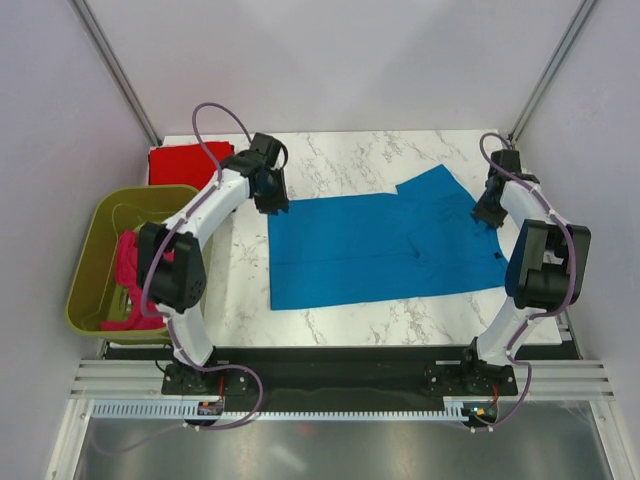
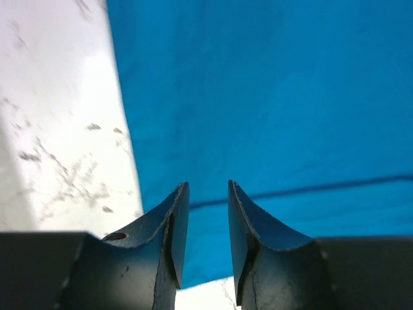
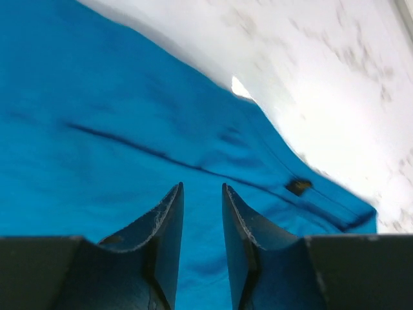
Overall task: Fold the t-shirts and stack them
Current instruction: Fold the tshirt
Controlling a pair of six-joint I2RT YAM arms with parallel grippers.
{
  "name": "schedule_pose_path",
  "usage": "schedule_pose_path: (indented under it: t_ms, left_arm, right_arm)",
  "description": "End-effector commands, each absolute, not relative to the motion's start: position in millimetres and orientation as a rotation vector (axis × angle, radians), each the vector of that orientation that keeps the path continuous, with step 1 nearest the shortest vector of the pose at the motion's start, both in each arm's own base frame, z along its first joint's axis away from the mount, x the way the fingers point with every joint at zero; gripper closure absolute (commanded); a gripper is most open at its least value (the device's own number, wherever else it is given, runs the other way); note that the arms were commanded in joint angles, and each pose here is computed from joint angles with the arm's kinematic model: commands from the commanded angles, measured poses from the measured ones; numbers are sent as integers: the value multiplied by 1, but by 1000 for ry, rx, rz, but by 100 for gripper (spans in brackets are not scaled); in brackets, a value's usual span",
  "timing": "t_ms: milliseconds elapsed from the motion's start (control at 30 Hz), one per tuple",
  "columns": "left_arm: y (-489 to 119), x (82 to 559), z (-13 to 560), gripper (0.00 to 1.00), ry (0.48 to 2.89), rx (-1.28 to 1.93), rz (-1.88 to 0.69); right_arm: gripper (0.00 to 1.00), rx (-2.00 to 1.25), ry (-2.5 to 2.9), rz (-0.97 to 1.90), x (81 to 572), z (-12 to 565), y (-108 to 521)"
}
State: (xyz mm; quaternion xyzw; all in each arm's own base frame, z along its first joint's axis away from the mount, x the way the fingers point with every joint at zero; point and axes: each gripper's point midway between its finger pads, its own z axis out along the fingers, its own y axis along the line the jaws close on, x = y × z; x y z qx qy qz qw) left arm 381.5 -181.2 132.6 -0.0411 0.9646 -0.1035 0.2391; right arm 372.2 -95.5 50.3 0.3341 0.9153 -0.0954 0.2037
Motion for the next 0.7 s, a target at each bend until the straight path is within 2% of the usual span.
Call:
schedule_pose_path:
  t_ms: [0,67,333,433,667]
  left_arm:
    - [-167,415,141,63,2620,-74,-216]
    - [-162,432,131,65,2632,-82,-152]
    - [-153,479,100,65,2637,-59,34]
    - [-144,485,77,65,2669,-59,126]
    - [-137,498,51,67,2692,-110,165]
  right_arm:
    - [62,793,2367,-65,434,115,-77]
    - [61,719,2316,15,463,128,-63]
    - [58,574,2251,132,551,116,-41]
    - [57,496,2246,104,575,110,-43]
    - [54,383,2233,75,614,95,-48]
